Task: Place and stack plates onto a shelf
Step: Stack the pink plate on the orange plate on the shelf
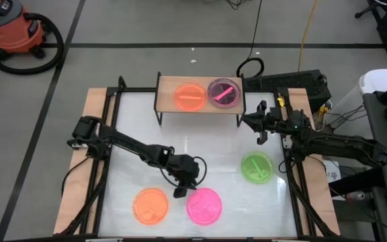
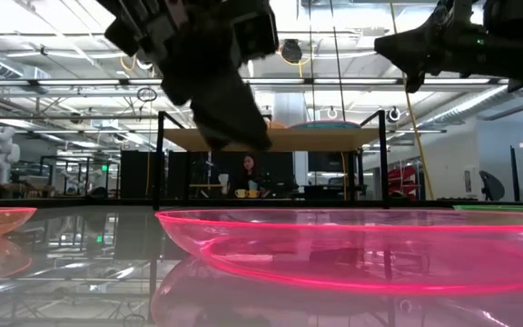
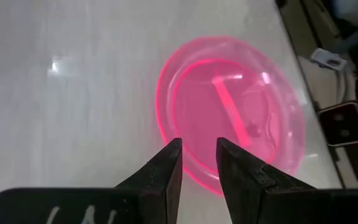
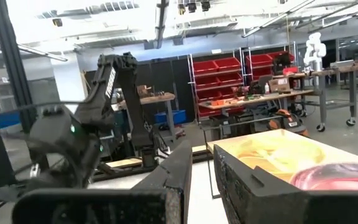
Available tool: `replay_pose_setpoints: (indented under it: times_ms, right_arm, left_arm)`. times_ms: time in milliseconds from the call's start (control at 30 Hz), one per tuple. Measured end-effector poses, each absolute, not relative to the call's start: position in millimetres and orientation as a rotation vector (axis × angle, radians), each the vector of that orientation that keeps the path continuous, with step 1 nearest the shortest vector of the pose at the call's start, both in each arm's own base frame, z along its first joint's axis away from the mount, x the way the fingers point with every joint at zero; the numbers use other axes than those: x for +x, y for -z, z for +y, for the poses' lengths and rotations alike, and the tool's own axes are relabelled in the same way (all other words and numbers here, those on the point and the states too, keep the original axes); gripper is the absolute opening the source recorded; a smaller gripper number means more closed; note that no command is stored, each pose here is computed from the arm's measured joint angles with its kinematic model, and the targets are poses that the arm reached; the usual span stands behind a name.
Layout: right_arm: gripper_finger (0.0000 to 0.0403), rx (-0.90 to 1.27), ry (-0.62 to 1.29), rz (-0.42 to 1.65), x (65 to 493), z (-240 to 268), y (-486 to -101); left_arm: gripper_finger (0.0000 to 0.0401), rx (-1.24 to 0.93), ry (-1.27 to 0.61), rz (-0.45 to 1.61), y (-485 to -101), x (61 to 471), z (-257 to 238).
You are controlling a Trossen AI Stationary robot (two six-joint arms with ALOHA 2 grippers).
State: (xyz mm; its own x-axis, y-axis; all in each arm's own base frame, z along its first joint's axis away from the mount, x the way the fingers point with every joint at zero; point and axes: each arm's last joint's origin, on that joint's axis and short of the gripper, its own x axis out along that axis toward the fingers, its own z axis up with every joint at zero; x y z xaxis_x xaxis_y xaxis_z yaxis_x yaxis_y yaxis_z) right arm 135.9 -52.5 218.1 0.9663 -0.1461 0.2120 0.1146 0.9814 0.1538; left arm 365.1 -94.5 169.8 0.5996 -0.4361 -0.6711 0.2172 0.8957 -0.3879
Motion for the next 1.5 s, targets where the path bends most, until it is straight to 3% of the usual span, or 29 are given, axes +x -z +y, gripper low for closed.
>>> replay_pose_setpoints:
  times_ms: [233, 567, 1500]
  right_arm:
    - [0.005, 0.14, 0.122, -0.218, 136.6, -51.0, -217.5]
    - [0.005, 0.143, 0.123, -0.211, 136.8, -51.1, -216.8]
    - [0.005, 0.132, 0.127, -0.197, 137.1, -51.3, -215.7]
  left_arm:
    - [0.0104, -0.37, 0.29, 0.919, -149.0, 369.8, -88.0]
    - [0.0104, -0.457, 0.355, 1.002, -130.4, 369.4, -98.0]
    - [0.0104, -0.495, 0.344, 0.979, -121.4, 373.0, -108.2]
